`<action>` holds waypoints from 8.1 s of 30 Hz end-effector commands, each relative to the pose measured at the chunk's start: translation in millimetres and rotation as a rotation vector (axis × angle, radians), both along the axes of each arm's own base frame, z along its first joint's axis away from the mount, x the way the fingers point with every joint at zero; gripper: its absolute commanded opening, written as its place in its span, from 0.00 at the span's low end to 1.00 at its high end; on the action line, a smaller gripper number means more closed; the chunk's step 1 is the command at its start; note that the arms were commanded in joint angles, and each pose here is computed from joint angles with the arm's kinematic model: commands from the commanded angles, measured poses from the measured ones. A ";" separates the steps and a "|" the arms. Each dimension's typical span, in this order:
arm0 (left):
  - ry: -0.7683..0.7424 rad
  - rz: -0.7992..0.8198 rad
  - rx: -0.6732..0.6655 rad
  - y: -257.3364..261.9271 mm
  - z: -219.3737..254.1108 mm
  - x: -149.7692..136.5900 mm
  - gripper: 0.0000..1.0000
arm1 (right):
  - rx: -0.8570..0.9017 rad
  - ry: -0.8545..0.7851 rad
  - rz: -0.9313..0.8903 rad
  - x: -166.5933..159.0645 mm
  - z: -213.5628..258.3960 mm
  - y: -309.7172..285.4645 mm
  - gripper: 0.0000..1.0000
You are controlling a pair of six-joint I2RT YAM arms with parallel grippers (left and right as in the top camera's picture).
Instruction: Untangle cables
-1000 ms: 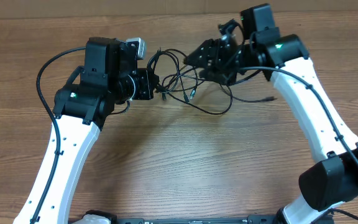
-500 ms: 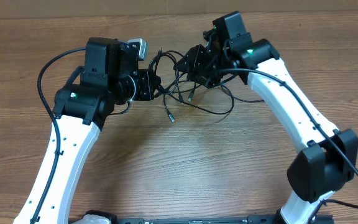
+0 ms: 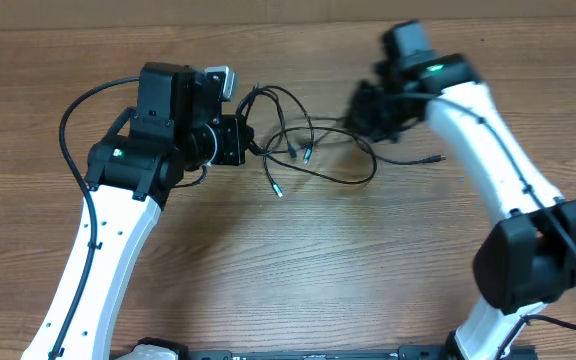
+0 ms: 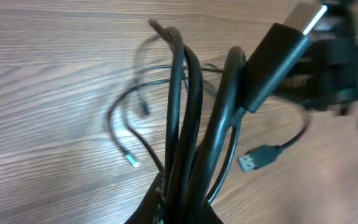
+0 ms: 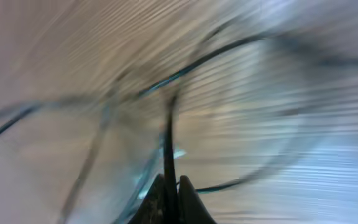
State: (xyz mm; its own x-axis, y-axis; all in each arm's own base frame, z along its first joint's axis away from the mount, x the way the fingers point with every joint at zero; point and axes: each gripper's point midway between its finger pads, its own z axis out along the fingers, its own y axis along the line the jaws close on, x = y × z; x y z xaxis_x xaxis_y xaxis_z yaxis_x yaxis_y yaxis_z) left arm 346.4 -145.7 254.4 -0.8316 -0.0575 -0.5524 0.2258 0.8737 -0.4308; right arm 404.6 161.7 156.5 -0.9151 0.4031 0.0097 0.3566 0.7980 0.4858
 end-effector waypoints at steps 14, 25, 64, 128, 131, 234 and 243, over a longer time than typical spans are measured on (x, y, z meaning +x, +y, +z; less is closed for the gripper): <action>-0.281 -0.498 -0.126 -50.8 51.9 -28.0 0.04 | -0.009 -0.108 0.192 -6.5 18.8 -100.8 1.00; -0.270 -0.484 -0.178 -54.8 58.4 -27.9 0.04 | 0.145 -0.560 0.529 -48.4 156.7 -10.8 0.96; 0.008 0.088 0.029 13.6 6.9 -0.9 0.04 | -0.351 -0.228 0.230 -26.7 62.7 -21.5 0.04; 0.813 0.594 0.410 102.9 -205.3 -136.8 0.70 | -0.274 -0.230 0.199 -11.0 61.8 -45.8 0.70; 0.801 0.597 0.402 103.3 -220.2 -139.0 0.70 | -0.274 -0.232 0.198 -10.5 62.1 -45.7 0.70; -0.461 0.013 -0.284 11.1 185.4 13.6 0.04 | -0.049 -0.200 0.312 5.9 18.4 -0.3 0.83; -0.168 0.079 0.115 33.2 72.7 14.0 0.04 | -0.148 -0.114 0.272 -5.9 6.7 -21.0 0.98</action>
State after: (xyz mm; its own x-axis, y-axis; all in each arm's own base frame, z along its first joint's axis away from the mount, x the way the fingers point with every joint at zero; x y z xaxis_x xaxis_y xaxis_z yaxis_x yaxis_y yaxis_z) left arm 347.3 -126.1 357.3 -0.7099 -0.1689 -0.6837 0.2452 0.8508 -0.4648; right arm 396.7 154.8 164.6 -0.9861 0.1090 -0.1255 0.0435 0.8978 0.4383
